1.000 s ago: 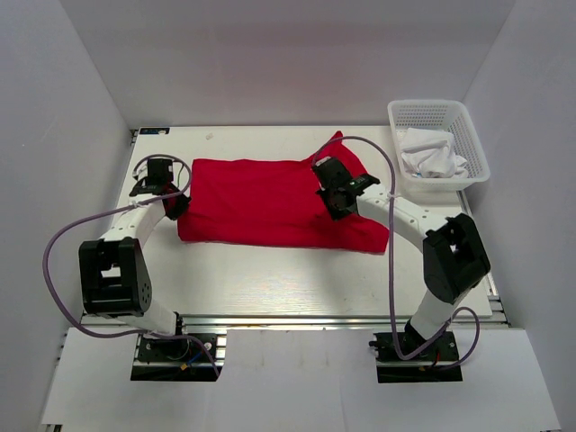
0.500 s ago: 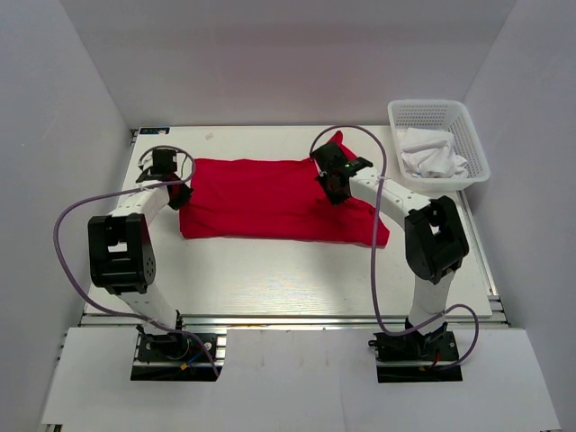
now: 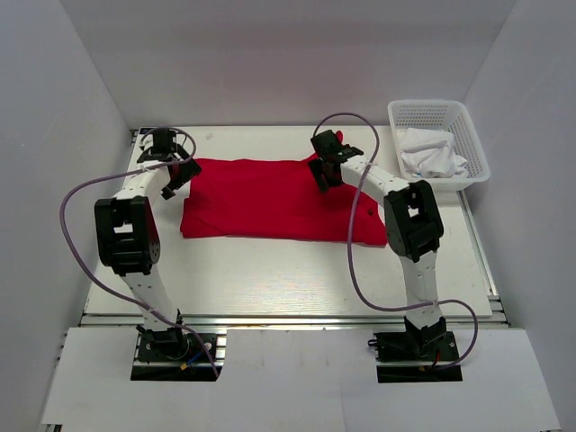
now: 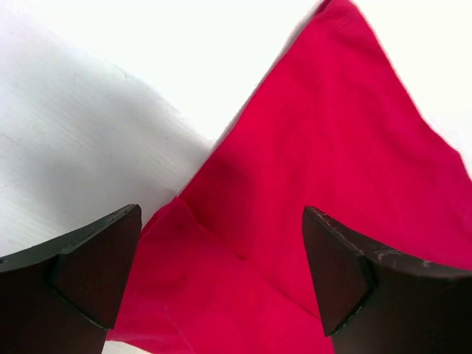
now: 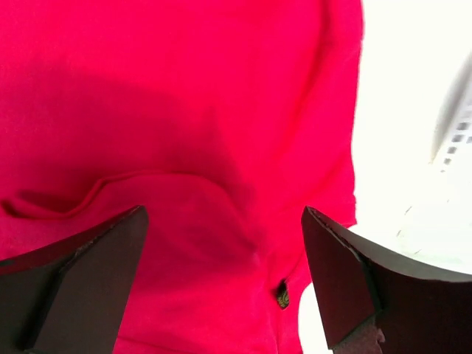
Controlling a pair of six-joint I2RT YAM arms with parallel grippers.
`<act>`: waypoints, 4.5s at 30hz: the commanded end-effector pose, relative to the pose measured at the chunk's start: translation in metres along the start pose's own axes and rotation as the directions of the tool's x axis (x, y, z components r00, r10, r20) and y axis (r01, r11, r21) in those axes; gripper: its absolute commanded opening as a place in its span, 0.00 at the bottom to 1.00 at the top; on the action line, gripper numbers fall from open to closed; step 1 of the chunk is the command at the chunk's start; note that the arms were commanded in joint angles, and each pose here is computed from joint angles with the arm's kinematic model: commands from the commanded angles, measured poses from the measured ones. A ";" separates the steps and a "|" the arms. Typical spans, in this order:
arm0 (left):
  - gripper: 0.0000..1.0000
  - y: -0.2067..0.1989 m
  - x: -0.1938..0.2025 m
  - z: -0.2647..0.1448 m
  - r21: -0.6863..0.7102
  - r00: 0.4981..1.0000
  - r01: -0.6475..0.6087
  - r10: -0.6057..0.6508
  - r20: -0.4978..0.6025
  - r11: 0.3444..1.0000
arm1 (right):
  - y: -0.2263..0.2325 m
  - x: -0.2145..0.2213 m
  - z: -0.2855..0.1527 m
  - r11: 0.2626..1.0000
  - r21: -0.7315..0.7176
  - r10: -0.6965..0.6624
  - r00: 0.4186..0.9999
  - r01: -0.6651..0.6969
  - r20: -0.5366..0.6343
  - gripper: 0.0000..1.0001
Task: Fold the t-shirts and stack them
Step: Fold the flattened tshirt in 1/3 of the way, then grap the side of the flattened tshirt furthest away from the robot with both arms
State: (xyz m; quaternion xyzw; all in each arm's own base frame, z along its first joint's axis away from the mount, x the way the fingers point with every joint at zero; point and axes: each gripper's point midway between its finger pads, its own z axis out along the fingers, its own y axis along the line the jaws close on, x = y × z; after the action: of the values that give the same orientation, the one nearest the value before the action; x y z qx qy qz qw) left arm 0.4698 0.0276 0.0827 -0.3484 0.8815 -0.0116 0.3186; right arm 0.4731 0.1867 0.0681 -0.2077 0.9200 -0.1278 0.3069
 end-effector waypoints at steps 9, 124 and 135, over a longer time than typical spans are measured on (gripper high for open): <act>1.00 -0.032 0.006 -0.057 0.273 0.991 -0.135 0.125 0.054 0.952 | 0.018 0.020 -0.083 0.957 -0.260 0.169 0.973 -0.125 0.155 0.90; 0.00 -0.007 0.012 0.041 0.063 0.979 -0.191 0.194 -0.062 0.980 | -0.039 -0.118 0.080 0.822 -0.221 0.568 0.782 -0.525 0.258 0.55; 0.00 -0.002 0.017 0.045 0.047 0.976 -0.202 0.206 -0.074 0.978 | -0.019 -0.113 0.062 0.887 -0.168 0.461 0.844 -0.431 0.273 0.58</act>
State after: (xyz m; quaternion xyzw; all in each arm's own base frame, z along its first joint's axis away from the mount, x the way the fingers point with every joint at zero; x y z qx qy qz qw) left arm 0.4948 0.0226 0.0201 -0.2518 0.9253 -0.0138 0.2833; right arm 0.5984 0.2106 0.0438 -0.0100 0.9054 0.0329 0.4231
